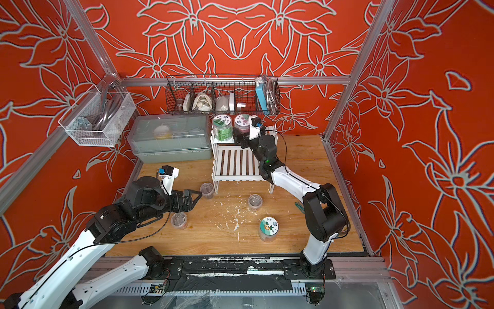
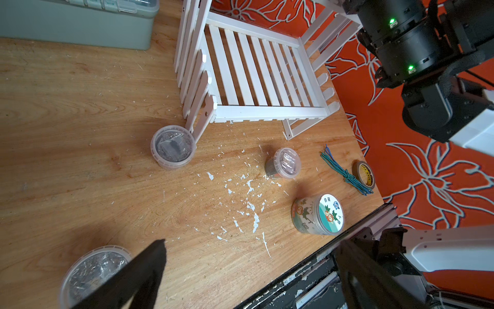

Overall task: Place the seed container on the shelf
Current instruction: Place the seed jar on the shelf.

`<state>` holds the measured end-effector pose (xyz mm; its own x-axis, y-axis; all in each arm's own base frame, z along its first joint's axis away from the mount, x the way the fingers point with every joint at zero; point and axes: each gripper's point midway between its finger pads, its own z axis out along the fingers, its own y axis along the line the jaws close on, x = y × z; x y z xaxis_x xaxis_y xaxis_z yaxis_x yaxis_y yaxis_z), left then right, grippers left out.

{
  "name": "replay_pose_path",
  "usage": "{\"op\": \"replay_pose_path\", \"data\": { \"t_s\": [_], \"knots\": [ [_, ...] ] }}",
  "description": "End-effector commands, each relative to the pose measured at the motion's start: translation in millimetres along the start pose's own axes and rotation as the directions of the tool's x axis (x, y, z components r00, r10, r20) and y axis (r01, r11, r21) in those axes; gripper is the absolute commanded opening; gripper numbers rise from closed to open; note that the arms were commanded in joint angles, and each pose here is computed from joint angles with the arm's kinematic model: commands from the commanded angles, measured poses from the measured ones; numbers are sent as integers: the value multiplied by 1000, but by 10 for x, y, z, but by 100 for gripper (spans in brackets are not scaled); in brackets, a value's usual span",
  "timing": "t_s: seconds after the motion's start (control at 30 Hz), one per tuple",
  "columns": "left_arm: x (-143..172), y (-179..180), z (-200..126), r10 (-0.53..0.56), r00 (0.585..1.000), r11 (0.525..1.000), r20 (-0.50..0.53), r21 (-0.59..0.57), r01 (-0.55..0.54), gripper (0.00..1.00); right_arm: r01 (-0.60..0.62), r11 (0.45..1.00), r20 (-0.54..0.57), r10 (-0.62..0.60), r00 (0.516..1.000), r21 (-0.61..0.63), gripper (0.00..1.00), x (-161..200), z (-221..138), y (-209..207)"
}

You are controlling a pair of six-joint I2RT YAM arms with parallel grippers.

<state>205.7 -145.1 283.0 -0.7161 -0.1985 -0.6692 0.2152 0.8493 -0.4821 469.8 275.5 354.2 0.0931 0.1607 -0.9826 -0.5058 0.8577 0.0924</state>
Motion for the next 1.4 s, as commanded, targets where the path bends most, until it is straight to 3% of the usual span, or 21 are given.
{"op": "replay_pose_path", "data": {
  "t_s": [0.0, 0.73, 1.03, 1.37],
  "knots": [
    [-53, -13, -73, 8, 1000, 1000, 20, 3, -8, 99, -2, 999, 62, 4, 998, -36, 97, -388, -70, 71],
    [-24, 11, -111, -5, 1000, 1000, 18, -2, 5, 99, 85, 996, -28, -86, 996, -34, 100, -465, -489, 80],
    [-2, 86, -106, 44, 999, 998, 20, -35, -43, 99, 128, 992, -191, -127, 973, -9, 100, -525, -1102, 20],
    [95, 51, 24, 53, 998, 999, -28, -2, -53, 99, 19, 995, -429, -58, 901, -93, 100, -458, -1978, 200]
  ]
}}
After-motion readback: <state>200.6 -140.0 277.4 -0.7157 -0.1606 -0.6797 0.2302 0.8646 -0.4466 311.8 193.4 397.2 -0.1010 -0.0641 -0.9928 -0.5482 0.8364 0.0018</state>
